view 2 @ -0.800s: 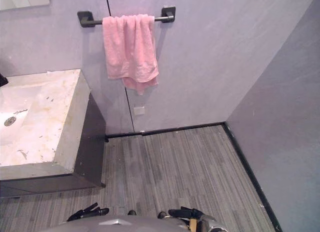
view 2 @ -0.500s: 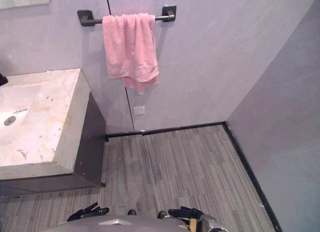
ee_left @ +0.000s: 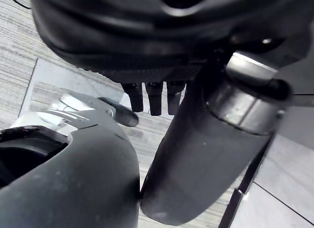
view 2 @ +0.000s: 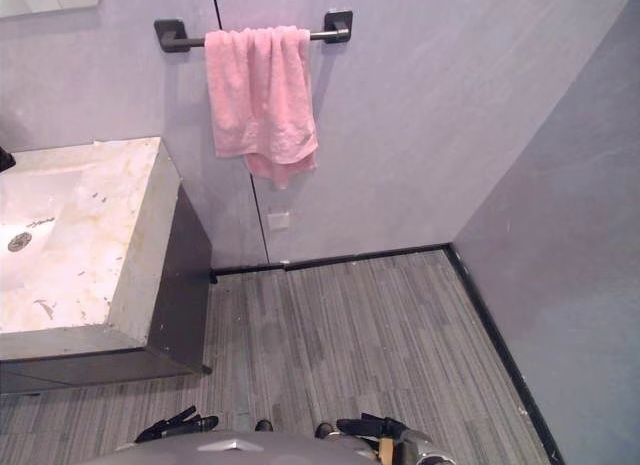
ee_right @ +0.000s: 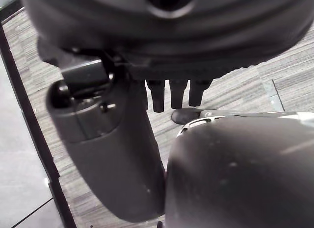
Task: Organize the bathroom.
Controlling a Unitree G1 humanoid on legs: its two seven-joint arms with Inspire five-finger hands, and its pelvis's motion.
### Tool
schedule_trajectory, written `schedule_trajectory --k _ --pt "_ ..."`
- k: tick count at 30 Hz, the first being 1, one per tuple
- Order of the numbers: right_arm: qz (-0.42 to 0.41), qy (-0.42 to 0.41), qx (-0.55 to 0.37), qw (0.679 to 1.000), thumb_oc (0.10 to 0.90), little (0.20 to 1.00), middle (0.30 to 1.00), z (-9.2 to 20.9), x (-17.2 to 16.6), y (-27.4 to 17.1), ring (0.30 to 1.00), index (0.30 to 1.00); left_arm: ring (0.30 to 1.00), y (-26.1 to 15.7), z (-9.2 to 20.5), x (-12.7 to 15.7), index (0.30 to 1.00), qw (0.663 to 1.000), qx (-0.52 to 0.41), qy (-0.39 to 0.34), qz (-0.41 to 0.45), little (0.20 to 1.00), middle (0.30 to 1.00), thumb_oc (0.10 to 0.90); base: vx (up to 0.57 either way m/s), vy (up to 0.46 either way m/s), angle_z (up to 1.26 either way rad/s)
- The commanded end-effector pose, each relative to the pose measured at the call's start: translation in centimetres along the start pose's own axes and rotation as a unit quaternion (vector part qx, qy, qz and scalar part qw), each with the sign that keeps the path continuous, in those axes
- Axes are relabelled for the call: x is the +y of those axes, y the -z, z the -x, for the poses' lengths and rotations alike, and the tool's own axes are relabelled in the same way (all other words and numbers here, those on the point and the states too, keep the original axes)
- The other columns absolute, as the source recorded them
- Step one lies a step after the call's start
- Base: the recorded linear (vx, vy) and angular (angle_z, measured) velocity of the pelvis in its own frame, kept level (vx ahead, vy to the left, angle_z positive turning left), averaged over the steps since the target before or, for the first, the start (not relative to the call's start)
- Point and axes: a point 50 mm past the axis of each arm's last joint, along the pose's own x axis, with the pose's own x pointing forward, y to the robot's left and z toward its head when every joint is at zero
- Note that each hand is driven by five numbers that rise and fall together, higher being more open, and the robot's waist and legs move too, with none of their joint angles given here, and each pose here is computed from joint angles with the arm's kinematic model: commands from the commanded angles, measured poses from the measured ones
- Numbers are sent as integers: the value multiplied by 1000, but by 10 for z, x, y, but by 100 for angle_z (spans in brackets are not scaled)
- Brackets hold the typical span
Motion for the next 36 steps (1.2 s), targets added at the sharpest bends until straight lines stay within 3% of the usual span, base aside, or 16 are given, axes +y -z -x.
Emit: schedule_trajectory --k 1,18,29,36 --pt "25 5 46 999 800 900 900 1 -5 15 900 900 900 17 -1 -1 900 999 45 -6 -23 900 900 800 0 0 0" --pt "-1 -24 85 996 800 900 900 2 -4 22 900 900 900 19 1 6 900 998 55 -29 -31 900 900 800 11 17 -1" --pt "18 -33 -19 999 800 900 900 2 -3 -18 900 900 900 -1 4 19 900 996 44 -57 -57 900 900 800 26 69 -20" --pt "15 -42 -46 998 800 900 900 3 -3 -27 900 900 900 -27 5 18 900 997 8 -56 -52 900 900 800 143 -250 -4"
